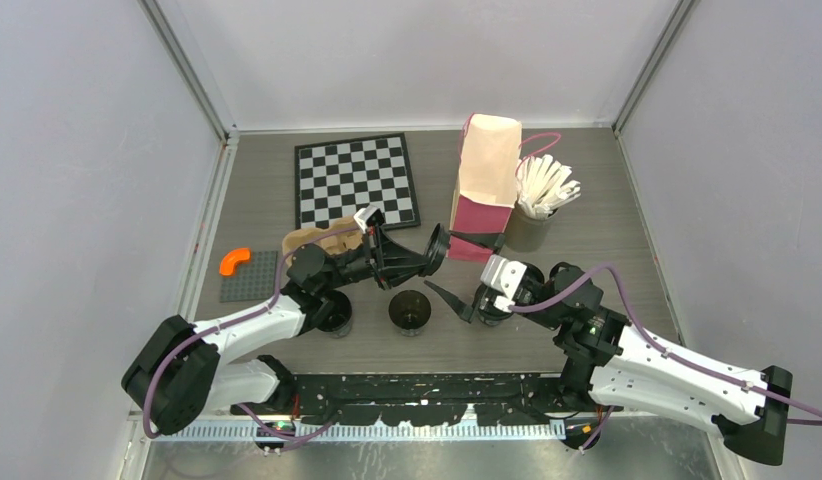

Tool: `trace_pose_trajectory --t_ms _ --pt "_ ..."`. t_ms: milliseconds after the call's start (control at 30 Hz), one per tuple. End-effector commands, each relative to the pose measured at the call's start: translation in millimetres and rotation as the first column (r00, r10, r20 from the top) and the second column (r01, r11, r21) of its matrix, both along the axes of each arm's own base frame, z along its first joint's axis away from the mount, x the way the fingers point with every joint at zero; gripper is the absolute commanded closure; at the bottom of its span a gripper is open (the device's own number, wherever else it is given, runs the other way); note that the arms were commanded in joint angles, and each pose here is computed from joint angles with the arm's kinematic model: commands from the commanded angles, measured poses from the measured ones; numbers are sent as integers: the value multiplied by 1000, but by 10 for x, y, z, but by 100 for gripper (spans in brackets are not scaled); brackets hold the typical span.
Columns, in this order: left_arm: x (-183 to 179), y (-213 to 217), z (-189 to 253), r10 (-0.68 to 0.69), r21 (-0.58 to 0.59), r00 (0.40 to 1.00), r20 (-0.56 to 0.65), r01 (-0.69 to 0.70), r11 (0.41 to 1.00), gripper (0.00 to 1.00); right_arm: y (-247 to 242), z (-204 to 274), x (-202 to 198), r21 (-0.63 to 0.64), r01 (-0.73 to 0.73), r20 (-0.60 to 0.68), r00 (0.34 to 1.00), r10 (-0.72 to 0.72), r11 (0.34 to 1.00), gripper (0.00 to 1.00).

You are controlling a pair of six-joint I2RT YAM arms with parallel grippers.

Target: Pack the takeout coffee

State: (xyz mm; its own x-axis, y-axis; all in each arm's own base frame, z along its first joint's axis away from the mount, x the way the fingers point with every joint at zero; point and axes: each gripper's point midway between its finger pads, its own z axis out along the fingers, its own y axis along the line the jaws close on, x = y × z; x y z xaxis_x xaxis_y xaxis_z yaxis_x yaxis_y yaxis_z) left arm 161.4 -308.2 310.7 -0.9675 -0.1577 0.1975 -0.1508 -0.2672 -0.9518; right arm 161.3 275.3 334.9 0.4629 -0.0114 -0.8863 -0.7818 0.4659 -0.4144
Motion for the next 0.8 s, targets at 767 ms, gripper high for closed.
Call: trace_pose_trajectory --t_ms 767 --pt "-108 -202 13 -33 42 997 72 30 999 90 -104 349 -85 20 -10 82 997 8 1000 12"
